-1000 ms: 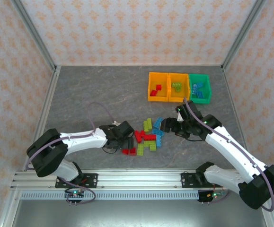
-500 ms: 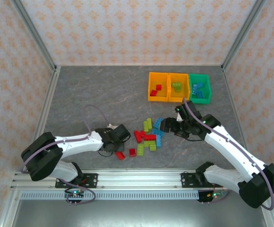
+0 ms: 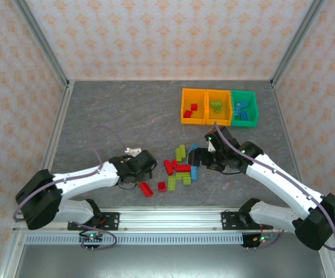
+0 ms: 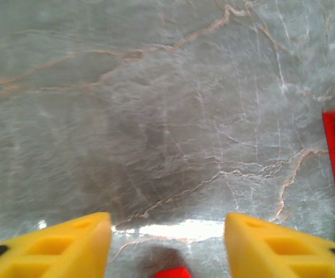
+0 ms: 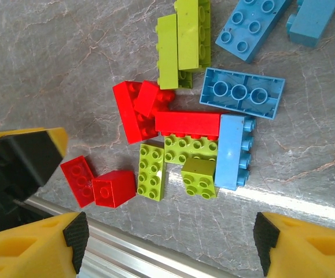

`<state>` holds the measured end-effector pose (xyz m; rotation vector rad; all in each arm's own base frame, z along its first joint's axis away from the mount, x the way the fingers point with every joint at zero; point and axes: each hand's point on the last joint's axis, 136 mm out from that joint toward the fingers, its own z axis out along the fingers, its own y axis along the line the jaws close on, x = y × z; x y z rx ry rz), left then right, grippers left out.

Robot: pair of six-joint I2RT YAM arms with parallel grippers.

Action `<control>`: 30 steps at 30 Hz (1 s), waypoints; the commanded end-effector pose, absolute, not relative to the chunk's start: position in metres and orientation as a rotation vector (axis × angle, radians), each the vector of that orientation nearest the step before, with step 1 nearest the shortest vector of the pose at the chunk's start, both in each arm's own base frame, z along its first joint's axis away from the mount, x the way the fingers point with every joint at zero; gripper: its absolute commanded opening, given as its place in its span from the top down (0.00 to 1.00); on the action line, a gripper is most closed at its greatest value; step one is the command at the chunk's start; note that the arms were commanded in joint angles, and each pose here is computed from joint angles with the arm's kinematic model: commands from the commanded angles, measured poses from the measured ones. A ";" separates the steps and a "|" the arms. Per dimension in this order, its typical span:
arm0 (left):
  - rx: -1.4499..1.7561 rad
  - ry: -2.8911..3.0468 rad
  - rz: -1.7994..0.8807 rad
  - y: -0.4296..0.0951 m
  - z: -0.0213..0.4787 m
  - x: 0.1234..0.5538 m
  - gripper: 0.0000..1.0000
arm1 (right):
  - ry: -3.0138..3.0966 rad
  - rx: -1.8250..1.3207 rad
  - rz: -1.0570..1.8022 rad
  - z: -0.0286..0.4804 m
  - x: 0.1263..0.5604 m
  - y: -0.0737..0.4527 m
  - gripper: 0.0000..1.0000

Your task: Sort the legos into containers by color

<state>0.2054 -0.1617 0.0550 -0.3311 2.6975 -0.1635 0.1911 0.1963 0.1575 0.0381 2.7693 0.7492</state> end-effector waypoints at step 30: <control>-0.596 2.758 -0.577 -0.218 0.043 0.175 0.92 | 2.765 -0.003 0.977 0.161 0.181 0.227 0.23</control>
